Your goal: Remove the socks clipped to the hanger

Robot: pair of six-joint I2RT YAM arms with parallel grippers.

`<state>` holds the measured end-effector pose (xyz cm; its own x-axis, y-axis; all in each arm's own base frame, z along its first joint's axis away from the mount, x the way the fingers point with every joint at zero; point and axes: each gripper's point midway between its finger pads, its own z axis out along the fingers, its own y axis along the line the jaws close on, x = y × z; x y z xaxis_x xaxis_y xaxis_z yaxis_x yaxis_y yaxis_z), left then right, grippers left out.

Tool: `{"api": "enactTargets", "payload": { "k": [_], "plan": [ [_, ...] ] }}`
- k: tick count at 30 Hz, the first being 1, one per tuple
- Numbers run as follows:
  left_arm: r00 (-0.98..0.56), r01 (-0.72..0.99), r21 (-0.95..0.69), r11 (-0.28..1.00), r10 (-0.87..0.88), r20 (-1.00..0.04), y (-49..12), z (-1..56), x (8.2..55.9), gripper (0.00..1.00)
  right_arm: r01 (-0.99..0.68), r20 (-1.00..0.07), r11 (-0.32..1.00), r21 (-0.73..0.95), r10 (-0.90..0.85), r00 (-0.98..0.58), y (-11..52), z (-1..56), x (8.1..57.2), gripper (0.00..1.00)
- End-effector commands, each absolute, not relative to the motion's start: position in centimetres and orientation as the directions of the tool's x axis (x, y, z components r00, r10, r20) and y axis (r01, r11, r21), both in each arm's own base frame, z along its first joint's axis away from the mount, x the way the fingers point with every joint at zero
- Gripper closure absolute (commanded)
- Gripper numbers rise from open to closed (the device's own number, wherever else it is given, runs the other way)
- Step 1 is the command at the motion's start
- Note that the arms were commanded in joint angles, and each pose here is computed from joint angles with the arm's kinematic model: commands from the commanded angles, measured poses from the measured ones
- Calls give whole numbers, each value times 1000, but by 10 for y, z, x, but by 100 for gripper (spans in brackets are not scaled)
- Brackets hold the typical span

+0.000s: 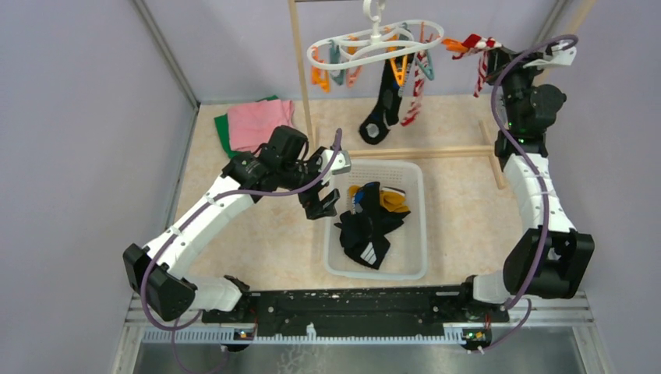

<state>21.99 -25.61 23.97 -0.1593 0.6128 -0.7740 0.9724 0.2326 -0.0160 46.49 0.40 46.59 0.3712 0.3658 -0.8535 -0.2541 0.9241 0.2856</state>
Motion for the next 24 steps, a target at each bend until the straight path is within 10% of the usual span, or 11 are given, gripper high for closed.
{"api": "enactTargets", "payload": {
  "k": [1, 24],
  "plan": [
    [-124, 970, 23, 241, 578, -807, -255, 265, 220, 5, -191, -794, 904, 383, 428, 432, -38, 488, 444, 100],
    [-183, 973, -101, 206, 426, -886, -286, 327, 228, 8, -461, -875, 802, 381, 474, 102, 104, 429, 351, 100]
  ]
}}
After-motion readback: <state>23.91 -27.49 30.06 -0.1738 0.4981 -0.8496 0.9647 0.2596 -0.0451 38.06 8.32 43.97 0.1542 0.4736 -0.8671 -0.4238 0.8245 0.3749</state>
